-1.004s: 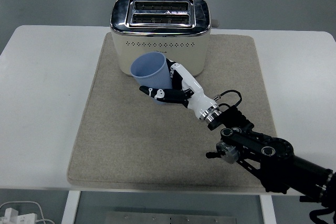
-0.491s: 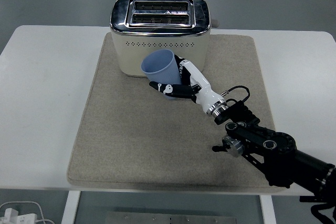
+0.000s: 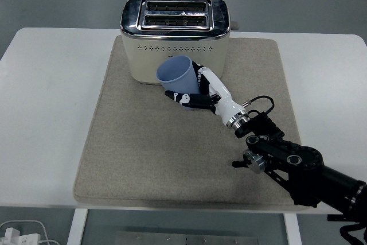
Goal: Put the water cup in front of the bread machine
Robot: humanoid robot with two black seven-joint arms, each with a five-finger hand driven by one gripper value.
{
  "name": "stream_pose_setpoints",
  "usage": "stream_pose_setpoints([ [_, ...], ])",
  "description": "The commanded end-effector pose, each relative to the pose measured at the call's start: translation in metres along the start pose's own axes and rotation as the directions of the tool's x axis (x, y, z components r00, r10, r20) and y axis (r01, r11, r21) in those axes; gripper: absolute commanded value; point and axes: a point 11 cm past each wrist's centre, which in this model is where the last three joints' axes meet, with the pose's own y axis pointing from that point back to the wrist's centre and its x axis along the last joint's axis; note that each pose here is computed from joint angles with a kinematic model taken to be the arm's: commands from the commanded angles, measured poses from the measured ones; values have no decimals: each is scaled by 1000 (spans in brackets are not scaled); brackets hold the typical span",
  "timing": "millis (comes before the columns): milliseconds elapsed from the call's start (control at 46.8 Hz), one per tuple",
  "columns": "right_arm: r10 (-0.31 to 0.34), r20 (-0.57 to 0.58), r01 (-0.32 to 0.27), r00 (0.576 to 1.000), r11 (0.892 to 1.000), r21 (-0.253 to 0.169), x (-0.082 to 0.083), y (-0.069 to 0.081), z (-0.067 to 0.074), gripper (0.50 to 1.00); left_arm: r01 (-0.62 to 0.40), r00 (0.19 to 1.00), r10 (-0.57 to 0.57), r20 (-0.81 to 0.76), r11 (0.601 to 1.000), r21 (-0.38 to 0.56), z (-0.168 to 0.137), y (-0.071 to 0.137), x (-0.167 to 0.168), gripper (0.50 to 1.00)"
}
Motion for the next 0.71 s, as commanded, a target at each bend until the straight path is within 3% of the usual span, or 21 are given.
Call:
stream_pose_setpoints([
  [0,8,0,-8,1000,1000,-2,1,1,1,817,2,1000,-2,0,1000,0,0,0,-1,1000],
  [299,25,18,-25,1000,1000,-2,1,1,1,893,1,1000,-1,0,1000,0,0,0,0,1000],
  [684,32,29,-32,999,999,-3,-2,5,3,911,1,1000,-1,0,1000,0,0,0,0,1000],
])
